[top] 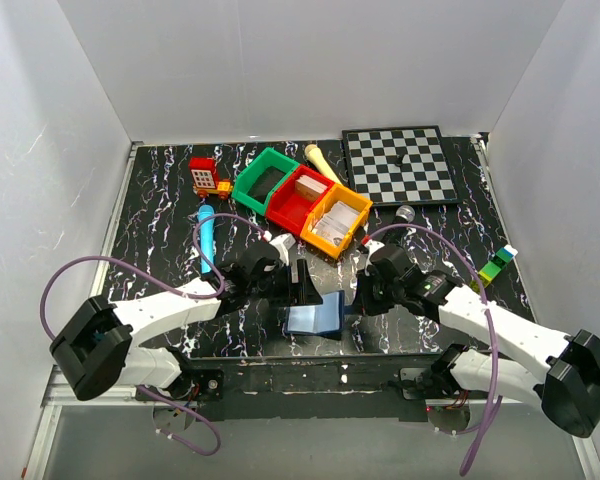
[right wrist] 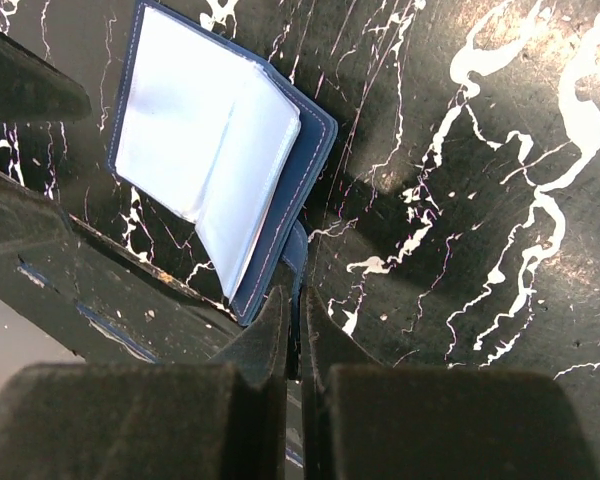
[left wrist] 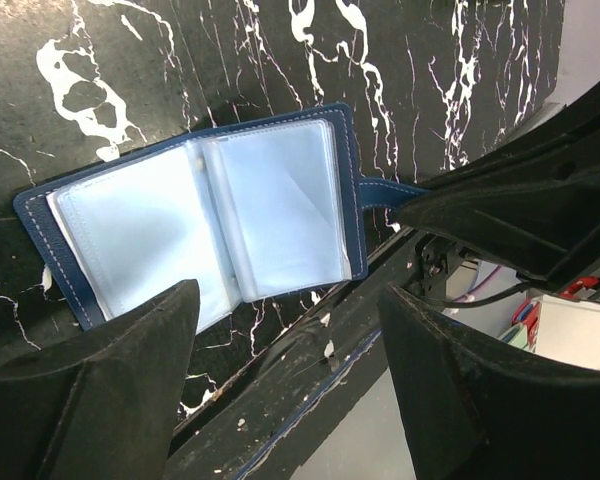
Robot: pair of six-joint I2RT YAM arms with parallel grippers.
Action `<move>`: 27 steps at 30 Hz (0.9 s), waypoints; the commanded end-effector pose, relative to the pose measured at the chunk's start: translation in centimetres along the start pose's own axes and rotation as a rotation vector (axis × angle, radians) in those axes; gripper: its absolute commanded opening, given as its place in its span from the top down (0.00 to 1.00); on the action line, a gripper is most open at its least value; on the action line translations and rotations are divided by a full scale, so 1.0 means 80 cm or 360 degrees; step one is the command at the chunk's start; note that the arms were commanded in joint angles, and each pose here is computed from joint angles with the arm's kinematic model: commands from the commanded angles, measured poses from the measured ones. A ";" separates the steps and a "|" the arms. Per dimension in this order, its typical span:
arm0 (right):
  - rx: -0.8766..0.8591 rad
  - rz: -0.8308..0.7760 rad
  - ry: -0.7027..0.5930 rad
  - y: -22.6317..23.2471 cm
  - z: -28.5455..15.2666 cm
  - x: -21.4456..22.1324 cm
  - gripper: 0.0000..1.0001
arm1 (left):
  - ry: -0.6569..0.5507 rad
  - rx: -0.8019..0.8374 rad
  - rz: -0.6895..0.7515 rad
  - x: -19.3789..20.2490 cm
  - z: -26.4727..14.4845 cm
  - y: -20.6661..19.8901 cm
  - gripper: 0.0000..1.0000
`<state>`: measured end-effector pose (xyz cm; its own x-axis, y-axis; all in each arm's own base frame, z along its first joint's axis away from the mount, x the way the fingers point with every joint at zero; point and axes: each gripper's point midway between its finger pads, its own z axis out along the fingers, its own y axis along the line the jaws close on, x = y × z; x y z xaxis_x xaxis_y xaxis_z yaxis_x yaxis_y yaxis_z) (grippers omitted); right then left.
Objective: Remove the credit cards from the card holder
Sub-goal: Remove the credit card from the card holder.
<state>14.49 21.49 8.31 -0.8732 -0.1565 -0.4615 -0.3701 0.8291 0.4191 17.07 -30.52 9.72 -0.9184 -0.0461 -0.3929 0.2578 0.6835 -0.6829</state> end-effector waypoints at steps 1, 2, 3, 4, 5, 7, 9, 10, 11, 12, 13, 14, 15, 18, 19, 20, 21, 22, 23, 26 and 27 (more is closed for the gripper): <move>-0.0099 -0.0011 -0.0095 0.013 -0.006 -0.011 0.99 | -0.0056 -0.0030 0.0029 -0.008 -0.001 0.001 0.30; -0.0114 -0.0007 -0.0109 0.015 -0.007 -0.012 0.99 | -0.0050 -0.0033 0.0023 -0.006 0.000 0.003 0.30; -0.0124 -0.0010 -0.0117 0.016 -0.007 -0.013 0.99 | -0.0038 -0.0032 0.0014 -0.005 0.001 0.003 0.30; -0.0137 -0.0010 -0.0129 0.018 -0.009 -0.014 0.99 | -0.0033 -0.0015 0.0021 -0.005 0.002 0.000 0.30; -0.0144 -0.0009 -0.0130 0.019 -0.009 -0.015 0.99 | -0.0021 -0.0002 0.0032 -0.004 0.004 -0.003 0.31; -0.0143 -0.0007 -0.0116 0.020 -0.008 -0.013 0.99 | -0.0003 0.0033 0.0101 -0.003 0.008 -0.015 0.31; -0.0139 -0.0001 -0.0107 0.019 -0.007 -0.013 0.99 | 0.0032 0.0021 0.0171 0.002 0.015 -0.023 0.29; -0.0139 0.0002 -0.0102 0.019 -0.006 -0.013 0.99 | 0.0037 0.0005 0.0199 0.002 0.017 -0.026 0.27; -0.0141 0.0009 -0.0100 0.020 -0.007 -0.012 0.99 | 0.0061 -0.0032 0.0227 0.006 0.022 -0.026 0.26; -0.0140 0.0010 -0.0098 0.020 -0.007 -0.013 0.99 | 0.0072 -0.0059 0.0253 0.007 0.026 -0.027 0.24; -0.0141 0.0015 -0.0095 0.021 -0.007 -0.013 0.99 | 0.0079 -0.0078 0.0273 0.007 0.029 -0.029 0.23; -0.0148 0.0013 -0.0102 0.023 -0.008 -0.015 0.99 | 0.0089 -0.0091 0.0282 0.009 0.031 -0.030 0.23; -0.0150 0.0013 -0.0100 0.023 -0.008 -0.016 0.99 | 0.0093 -0.0112 0.0292 0.010 0.034 -0.028 0.22; -0.0150 0.0009 -0.0097 0.025 -0.009 -0.017 0.99 | 0.0109 -0.0176 0.0308 0.012 0.040 -0.023 0.23; -0.0147 0.0009 -0.0096 0.024 -0.008 -0.017 0.99 | 0.0118 -0.0205 0.0307 0.013 0.041 -0.020 0.23; -0.0150 0.0009 -0.0092 0.025 -0.008 -0.017 0.99 | 0.0118 -0.0225 0.0302 0.013 0.043 -0.018 0.24; -0.0150 0.0009 -0.0092 0.025 -0.008 -0.017 0.99 | 0.0122 -0.0248 0.0298 0.014 0.044 -0.014 0.25; -0.0149 0.0010 -0.0090 0.025 -0.008 -0.017 0.99 | 0.0124 -0.0276 0.0290 0.015 0.044 -0.009 0.25; -0.0145 0.0005 -0.0089 0.024 -0.008 -0.017 0.99 | 0.0125 -0.0299 0.0284 0.015 0.045 -0.005 0.26; -0.0146 0.0002 -0.0095 0.025 -0.009 -0.018 0.99 | 0.0127 -0.0350 0.0277 0.016 0.046 0.003 0.28; -0.0145 0.0001 -0.0095 0.025 -0.010 -0.018 0.99 | 0.0128 -0.0352 0.0279 0.016 0.047 0.003 0.28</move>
<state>13.89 21.85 8.51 -0.8735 -0.1442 -0.4650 -0.3779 0.8029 0.4610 16.29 -33.28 6.19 -0.9005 0.1467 -0.4093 0.3529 0.7965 -0.4910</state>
